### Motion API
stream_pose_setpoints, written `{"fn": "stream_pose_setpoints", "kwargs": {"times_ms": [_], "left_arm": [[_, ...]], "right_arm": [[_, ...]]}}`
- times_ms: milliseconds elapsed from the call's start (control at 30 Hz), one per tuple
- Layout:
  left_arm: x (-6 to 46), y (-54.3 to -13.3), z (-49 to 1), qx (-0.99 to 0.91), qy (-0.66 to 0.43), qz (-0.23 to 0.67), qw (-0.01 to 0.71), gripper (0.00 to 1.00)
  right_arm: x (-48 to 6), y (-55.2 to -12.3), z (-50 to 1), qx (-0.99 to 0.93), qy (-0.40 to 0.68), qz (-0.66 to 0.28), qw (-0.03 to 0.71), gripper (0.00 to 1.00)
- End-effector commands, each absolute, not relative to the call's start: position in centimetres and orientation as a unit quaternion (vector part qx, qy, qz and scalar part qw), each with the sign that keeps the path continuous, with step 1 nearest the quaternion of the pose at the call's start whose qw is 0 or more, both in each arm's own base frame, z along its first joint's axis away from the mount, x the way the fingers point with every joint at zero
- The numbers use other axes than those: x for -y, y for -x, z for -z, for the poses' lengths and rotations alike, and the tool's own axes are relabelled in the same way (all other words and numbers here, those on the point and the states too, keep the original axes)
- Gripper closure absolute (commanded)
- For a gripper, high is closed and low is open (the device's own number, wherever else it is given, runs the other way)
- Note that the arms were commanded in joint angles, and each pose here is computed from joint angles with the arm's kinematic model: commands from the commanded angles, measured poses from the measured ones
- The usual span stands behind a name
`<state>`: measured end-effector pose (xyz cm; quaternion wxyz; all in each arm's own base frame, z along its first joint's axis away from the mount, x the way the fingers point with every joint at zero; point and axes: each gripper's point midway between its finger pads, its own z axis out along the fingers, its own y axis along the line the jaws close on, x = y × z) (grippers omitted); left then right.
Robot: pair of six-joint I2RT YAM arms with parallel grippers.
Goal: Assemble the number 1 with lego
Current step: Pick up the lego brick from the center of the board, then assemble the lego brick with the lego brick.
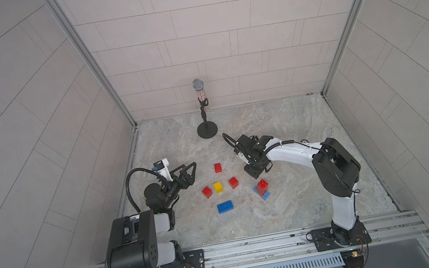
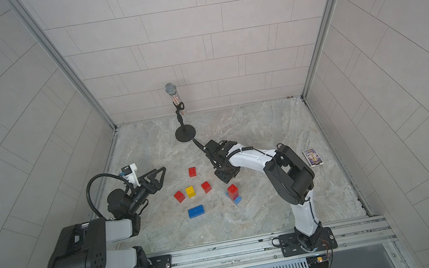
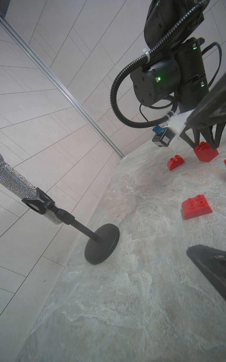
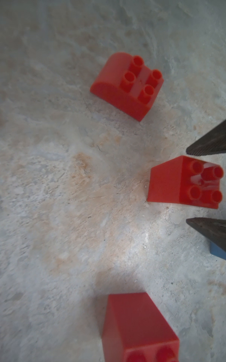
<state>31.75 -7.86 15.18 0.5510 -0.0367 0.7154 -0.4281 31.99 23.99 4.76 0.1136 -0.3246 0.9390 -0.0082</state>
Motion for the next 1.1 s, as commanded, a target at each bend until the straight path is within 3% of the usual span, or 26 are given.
{"fn": "stream_pose_setpoints", "kwargs": {"times_ms": [0,300,633,1067], "left_arm": [[7.8,-31.9,-16.3,-0.702,0.025,0.430,0.567,0.00],[7.8,-31.8,-16.4,-0.701,0.024,0.430,0.568,0.00],[7.8,-31.7,-16.5,-0.700,0.023,0.429,0.571,0.00],[7.8,-31.7,-16.5,-0.700,0.023,0.429,0.570,0.00]], "right_arm": [[-24.4,-32.5,-5.1,-0.938,0.326,0.007,0.121,0.56],[-23.8,-31.6,-8.6,-0.933,0.327,0.000,0.148,0.80],[-21.3,-27.3,-14.9,-0.936,0.316,-0.002,0.158,0.81],[-21.0,-22.0,-14.7,-0.942,0.302,-0.004,0.143,0.81]]}}
